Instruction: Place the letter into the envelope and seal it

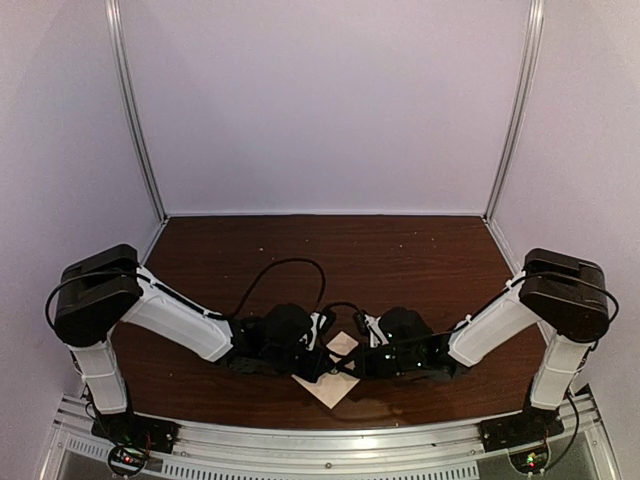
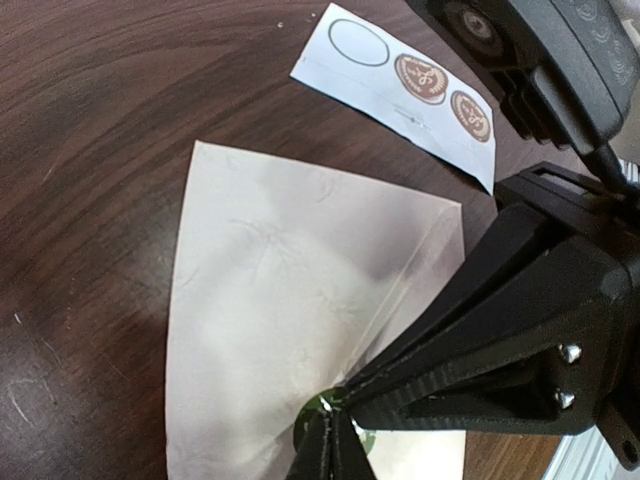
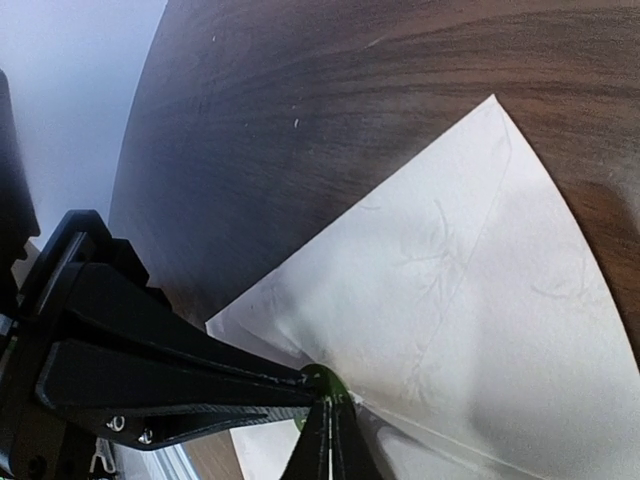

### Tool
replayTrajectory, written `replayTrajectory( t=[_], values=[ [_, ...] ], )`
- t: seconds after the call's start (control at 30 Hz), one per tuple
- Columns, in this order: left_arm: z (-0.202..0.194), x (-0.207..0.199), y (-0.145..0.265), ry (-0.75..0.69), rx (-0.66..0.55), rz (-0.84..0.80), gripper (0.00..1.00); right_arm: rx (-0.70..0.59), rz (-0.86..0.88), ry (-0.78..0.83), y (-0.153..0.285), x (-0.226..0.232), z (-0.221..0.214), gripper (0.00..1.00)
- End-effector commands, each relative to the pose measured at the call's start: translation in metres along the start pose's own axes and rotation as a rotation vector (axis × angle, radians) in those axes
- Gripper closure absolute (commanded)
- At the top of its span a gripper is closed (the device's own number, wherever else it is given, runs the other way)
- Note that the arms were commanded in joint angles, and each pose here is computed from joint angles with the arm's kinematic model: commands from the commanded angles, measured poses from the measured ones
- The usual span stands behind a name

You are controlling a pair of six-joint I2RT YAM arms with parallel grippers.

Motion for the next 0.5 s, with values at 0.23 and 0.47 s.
replayTrajectory(
  t=[0.23, 0.47],
  values=[
    [-0.015, 0.02, -0.006, 0.017, 0.041, 0.062, 1.0, 0.022, -0.071, -0.005, 0.014, -0.011, -0.009, 0.97],
    [-0.02, 0.023, -0.005, 0.021, 0.056, 0.064, 1.0, 0.02, 0.018, 0.056, 0.015, 0.017, 0.0, 0.98]
  ],
)
Point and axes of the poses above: each gripper's point midway between its finger pads, its own y axis back along the fingers, its own x axis along the line the jaws close on, z = x × y, the point moved 3 cm from there along y, back along the fingers, and after that the axes turned 6 degrees about y, right-handed, at the moved point
